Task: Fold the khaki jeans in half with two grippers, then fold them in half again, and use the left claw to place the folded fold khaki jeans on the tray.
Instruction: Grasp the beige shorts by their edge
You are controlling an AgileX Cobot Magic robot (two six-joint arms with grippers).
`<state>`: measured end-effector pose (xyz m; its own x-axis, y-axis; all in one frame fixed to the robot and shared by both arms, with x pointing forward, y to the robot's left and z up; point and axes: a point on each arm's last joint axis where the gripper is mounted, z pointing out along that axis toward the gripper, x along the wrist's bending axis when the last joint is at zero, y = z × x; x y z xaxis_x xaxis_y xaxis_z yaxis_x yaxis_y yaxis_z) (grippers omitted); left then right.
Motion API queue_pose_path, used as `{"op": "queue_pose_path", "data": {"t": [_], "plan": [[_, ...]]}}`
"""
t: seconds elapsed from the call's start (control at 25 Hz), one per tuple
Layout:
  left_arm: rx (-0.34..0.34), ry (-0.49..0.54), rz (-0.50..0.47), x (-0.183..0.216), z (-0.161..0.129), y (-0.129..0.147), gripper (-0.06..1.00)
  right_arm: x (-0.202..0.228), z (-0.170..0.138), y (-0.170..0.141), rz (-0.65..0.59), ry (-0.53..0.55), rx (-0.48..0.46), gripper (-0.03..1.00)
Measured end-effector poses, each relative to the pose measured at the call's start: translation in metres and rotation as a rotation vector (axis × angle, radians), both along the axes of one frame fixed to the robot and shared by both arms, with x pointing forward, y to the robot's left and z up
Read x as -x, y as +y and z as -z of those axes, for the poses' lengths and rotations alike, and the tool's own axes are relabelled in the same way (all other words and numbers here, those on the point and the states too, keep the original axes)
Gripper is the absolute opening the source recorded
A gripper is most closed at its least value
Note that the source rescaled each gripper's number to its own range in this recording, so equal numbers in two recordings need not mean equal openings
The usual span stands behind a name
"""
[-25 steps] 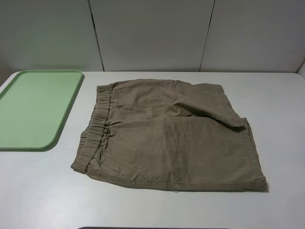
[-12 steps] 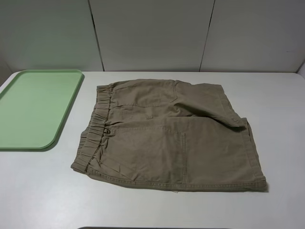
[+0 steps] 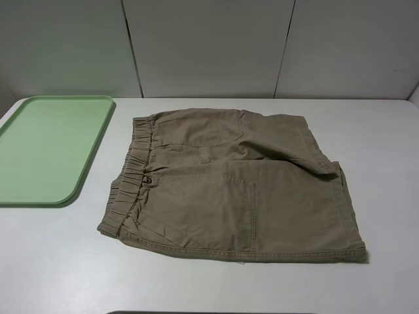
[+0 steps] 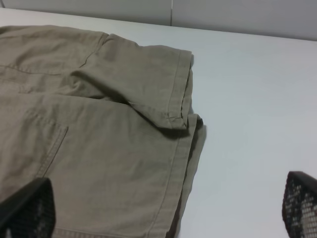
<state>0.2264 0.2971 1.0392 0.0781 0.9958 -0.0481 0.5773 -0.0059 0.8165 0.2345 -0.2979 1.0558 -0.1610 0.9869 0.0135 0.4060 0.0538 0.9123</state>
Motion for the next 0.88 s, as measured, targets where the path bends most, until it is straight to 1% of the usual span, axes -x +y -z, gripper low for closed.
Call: {"op": "queue_pose_path", "data": {"t": [0.88], "plan": [[0.000,0.000,0.000,0.0000,0.0000,0.0000,0.93,0.0000,0.0000,0.0000,0.000,0.000,0.000,1.00]]}}
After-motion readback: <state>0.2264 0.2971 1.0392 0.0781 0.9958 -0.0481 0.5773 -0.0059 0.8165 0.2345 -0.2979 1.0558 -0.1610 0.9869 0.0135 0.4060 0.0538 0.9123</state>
